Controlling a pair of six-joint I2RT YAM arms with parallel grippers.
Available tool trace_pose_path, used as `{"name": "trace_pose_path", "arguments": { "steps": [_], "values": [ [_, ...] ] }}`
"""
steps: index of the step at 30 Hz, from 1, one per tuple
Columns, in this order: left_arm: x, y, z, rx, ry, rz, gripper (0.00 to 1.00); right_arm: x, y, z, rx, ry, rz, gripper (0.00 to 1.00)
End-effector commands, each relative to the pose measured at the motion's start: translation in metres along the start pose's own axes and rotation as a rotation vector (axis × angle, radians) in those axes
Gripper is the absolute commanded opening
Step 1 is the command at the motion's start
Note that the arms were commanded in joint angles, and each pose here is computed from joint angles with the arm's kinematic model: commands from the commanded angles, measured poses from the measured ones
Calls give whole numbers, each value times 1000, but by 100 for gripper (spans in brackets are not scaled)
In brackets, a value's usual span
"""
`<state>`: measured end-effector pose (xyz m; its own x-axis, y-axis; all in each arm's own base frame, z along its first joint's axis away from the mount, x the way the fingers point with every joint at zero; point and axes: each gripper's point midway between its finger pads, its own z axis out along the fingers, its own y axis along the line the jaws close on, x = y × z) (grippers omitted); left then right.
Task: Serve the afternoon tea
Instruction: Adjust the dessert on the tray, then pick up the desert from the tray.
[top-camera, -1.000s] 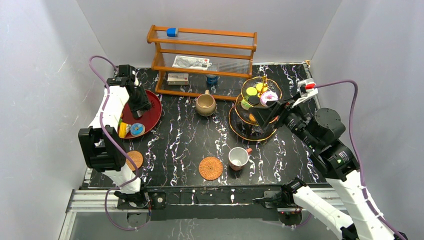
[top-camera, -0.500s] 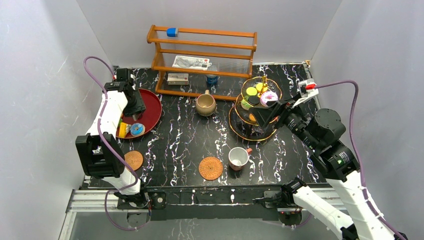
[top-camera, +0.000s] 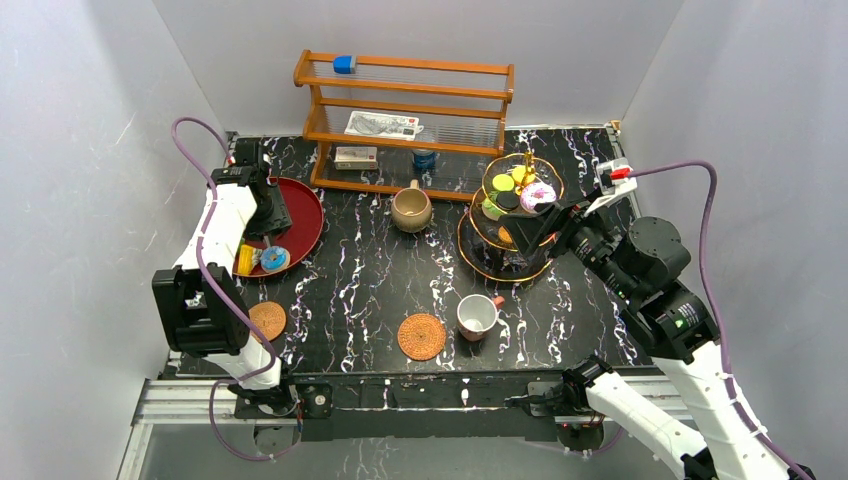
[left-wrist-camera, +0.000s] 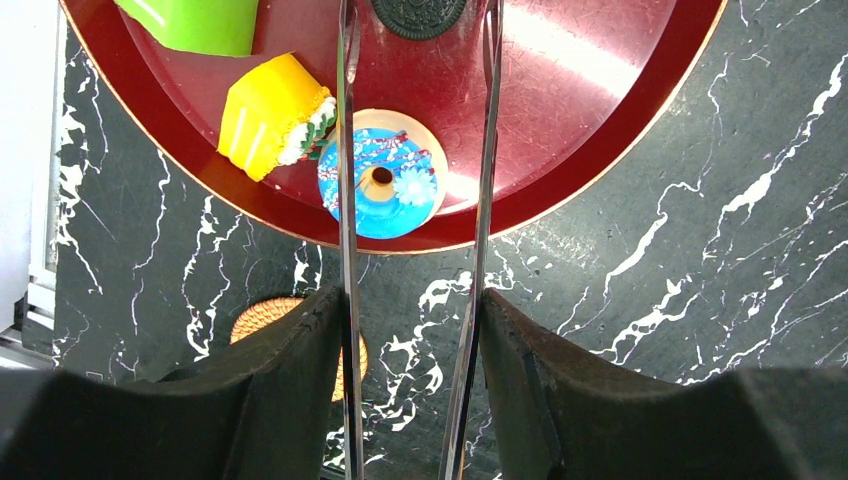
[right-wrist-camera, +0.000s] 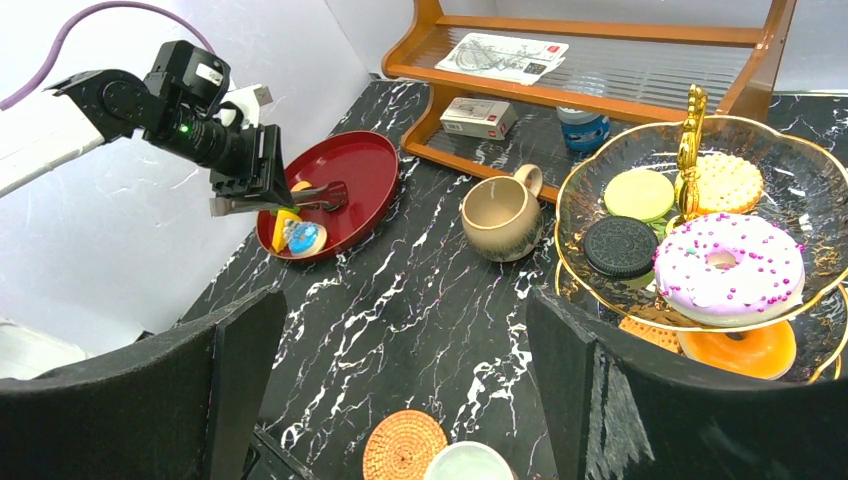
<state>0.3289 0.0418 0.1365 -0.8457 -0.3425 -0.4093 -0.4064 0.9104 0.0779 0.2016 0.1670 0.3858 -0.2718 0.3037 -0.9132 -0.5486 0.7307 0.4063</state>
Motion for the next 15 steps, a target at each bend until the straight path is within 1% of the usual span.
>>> {"name": "trace_pose_path", "arguments": {
  "steps": [1,6,8,11,15],
  "values": [
    [4,12,-4,-42,1,5,49,-14,5,-1,-16,-51,-3,99],
    [0,13,-10,-42,-30,-2,50,-13,6,-2,-18,-49,3,99],
    [2,7,-5,-16,-17,-1,49,-14,7,-4,-21,-51,3,99],
    [5,-4,1,35,14,-5,45,-15,6,-5,-14,-51,0,99],
    [7,-5,1,40,27,6,42,-18,7,-6,-13,-50,-9,99]
  ]
}}
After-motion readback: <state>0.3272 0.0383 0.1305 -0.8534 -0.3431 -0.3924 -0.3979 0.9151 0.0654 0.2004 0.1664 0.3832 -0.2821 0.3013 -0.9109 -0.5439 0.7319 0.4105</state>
